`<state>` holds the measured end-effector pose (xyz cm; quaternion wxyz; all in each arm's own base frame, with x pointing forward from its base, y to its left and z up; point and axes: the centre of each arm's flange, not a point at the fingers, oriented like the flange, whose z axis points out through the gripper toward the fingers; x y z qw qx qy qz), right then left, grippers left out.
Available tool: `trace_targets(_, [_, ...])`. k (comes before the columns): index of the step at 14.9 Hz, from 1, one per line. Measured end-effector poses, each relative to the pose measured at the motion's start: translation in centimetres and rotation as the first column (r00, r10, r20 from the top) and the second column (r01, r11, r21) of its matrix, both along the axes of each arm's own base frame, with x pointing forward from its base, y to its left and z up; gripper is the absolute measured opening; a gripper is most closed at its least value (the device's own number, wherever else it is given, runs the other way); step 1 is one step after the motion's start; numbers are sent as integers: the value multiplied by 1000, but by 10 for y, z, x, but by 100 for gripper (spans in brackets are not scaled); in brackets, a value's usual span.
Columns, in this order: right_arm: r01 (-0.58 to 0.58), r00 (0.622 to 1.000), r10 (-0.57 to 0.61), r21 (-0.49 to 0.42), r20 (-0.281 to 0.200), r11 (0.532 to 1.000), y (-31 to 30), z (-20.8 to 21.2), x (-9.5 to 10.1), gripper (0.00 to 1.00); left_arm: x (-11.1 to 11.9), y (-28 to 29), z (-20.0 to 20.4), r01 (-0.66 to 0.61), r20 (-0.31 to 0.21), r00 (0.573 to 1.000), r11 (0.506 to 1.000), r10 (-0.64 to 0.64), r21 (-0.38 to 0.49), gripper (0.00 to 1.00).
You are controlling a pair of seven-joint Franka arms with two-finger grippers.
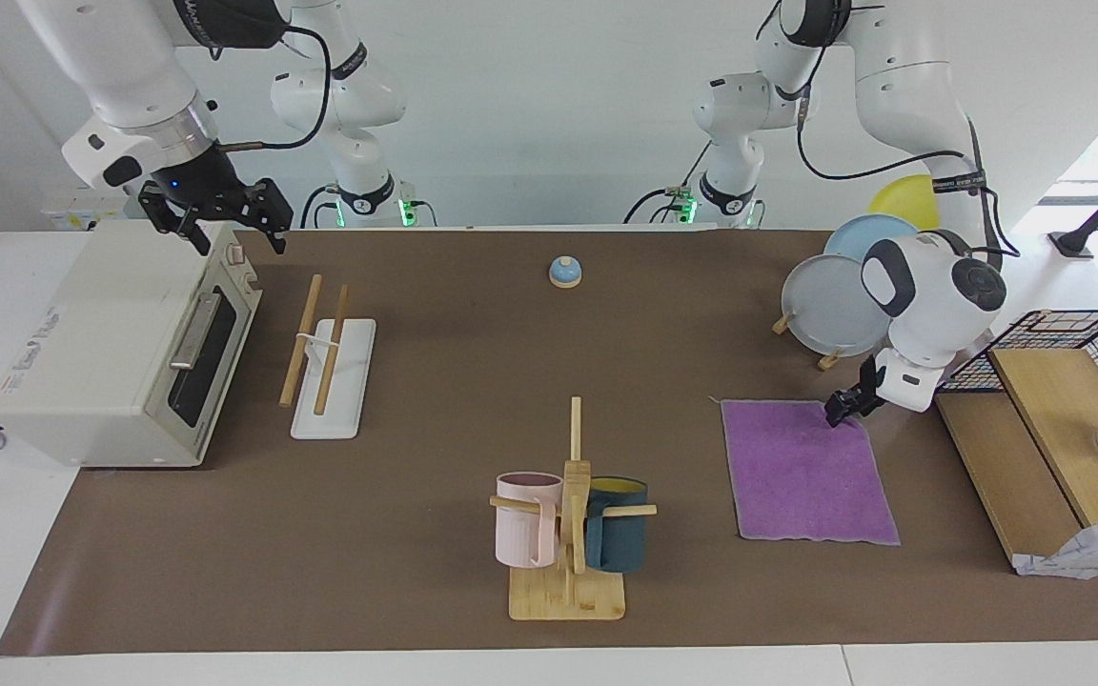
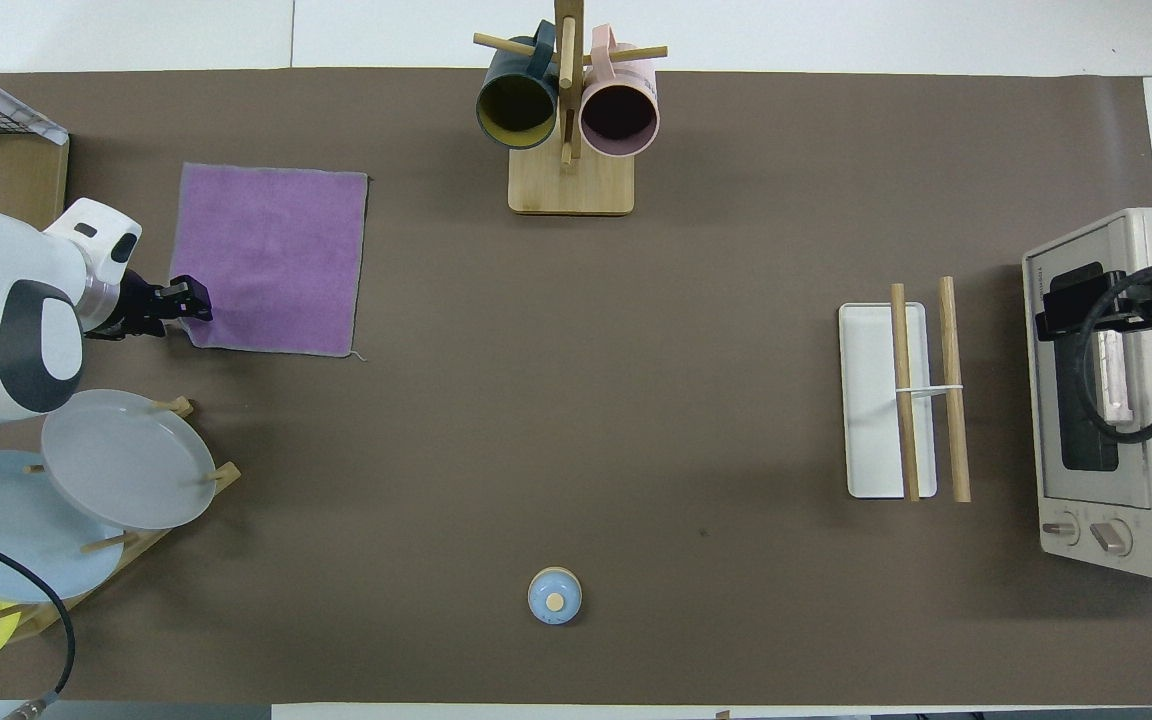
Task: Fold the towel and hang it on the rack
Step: 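Grasp the purple towel's edge with the left gripper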
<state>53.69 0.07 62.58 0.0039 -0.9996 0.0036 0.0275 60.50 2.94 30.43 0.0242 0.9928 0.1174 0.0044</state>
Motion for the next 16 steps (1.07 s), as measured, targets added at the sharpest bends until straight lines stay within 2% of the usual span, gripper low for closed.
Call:
trace_targets(1, [0,1000,0,0,-1,1000,0,-1,0,100,1,0,1,1,0,1000,1000,-1,0,52])
trace_targets(9, [-12,1000,12,1,-20,1000,6,-8,-8,100,7,-1,14,4,-13,1000,1000,-4,-3,47])
trace_targets(10, [-12,1000,12,1,-22,1000,6,-8,-9,100,7,-1,13,3,-14,1000,1000,-4,-3,40])
trace_targets(11, [-12,1000,12,1,-24,1000,6,-9,-9,100,7,-1,13,3,-15,1000,1000,-3,-3,40])
trace_targets(12, [-12,1000,12,1,-24,1000,6,-9,-9,100,7,-1,13,3,-15,1000,1000,-3,-3,33])
trace_targets(14, [-12,1000,12,2,-24,1000,6,-9,-10,100,7,1,13,1,-15,1000,1000,-1,-3,9])
trace_targets(15, [-12,1000,12,2,-24,1000,6,-9,-10,100,6,3,13,-3,-15,1000,1000,3,-3,2])
trace_targets(16, [-12,1000,12,2,-24,1000,6,-9,-10,100,6,7,13,-8,-15,1000,1000,8,-3,2])
